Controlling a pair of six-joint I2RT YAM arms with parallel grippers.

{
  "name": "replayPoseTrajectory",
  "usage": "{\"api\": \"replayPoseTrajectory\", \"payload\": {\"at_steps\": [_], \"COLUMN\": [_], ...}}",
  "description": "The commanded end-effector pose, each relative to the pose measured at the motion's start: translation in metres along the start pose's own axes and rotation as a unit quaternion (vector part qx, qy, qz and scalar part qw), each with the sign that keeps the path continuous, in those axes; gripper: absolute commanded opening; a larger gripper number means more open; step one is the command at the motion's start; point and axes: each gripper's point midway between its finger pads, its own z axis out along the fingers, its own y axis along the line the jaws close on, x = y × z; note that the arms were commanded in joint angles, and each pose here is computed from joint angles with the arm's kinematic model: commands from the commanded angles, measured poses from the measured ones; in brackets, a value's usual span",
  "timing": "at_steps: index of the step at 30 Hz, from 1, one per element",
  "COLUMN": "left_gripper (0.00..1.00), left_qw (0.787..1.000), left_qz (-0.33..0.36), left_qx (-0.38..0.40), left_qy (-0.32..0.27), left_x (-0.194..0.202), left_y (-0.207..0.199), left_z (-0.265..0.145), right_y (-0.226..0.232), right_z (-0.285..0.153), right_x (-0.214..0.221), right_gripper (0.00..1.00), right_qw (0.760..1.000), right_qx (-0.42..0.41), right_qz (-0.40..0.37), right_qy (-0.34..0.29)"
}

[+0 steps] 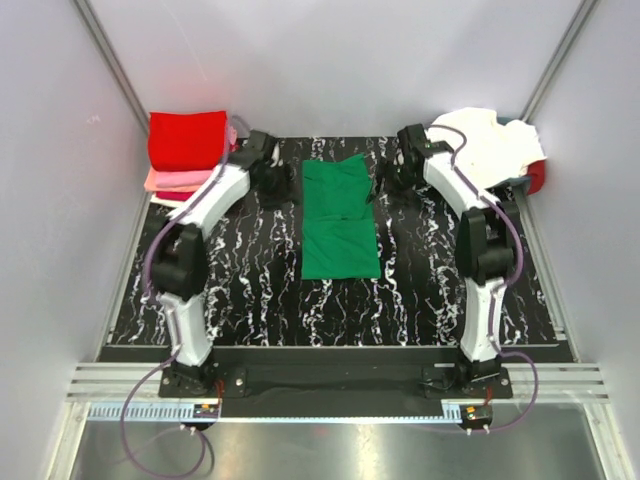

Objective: Fold and stack the t-shirts
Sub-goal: Fold the tshirt

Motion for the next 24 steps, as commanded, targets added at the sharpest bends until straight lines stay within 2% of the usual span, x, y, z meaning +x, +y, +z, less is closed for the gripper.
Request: {"api": "replayPoseTrajectory", "payload": {"at_steps": [1,2,3,4,5,6,7,8,10,13,21,24], "left_gripper": [0.57,0.69,0.77,0.81,0.84,0.84,0.84,0.84,0.84,0.82,0.82,0.81], "left_qw": [0.998,0.997,0.995,0.996,0.994,0.993,0.994,0.993,0.994,0.993,0.994,0.994], "left_qz": [0.001,-0.007,-0.007,-0.028,-0.027,-0.023,-0.034,-0.031,-0.041,-0.054,-0.06,-0.067], "left_qx": [0.056,0.072,0.093,0.086,0.108,0.119,0.108,0.11,0.101,0.109,0.091,0.085], "left_qy": [-0.038,-0.017,-0.029,0.0,-0.006,-0.014,0.005,-0.012,0.007,0.01,0.02,0.025], "left_x": [0.023,0.051,0.058,0.09,0.095,0.105,0.128,0.13,0.16,0.18,0.195,0.197], "left_y": [-0.018,-0.011,-0.017,-0.003,-0.009,-0.014,-0.004,-0.005,0.001,0.002,0.013,0.016], "left_z": [-0.05,-0.04,-0.056,-0.047,-0.049,-0.059,-0.052,-0.057,-0.048,-0.041,-0.01,0.0], "right_y": [0.009,0.0,-0.002,-0.001,-0.012,-0.016,-0.015,-0.023,-0.023,-0.029,-0.043,-0.042], "right_z": [-0.049,-0.053,-0.054,-0.054,-0.053,-0.051,-0.05,-0.046,-0.041,-0.031,-0.008,-0.001], "right_x": [0.021,0.05,0.064,0.072,0.1,0.113,0.118,0.14,0.151,0.168,0.165,0.164], "right_gripper": [0.76,0.79,0.8,0.8,0.82,0.83,0.83,0.84,0.83,0.79,0.73,0.65], "right_qw": [0.998,0.999,0.999,0.998,0.998,0.997,0.996,0.995,0.993,0.991,0.993,0.992], "right_qx": [-0.033,-0.037,-0.045,-0.061,-0.063,-0.067,-0.081,-0.085,-0.105,-0.113,-0.083,-0.083], "right_qz": [-0.019,-0.003,0.002,0.008,0.02,0.026,0.032,0.042,0.052,0.063,0.074,0.081], "right_qy": [-0.058,-0.036,-0.028,-0.029,-0.006,0.003,-0.001,0.019,0.023,0.043,0.047,0.054]}}
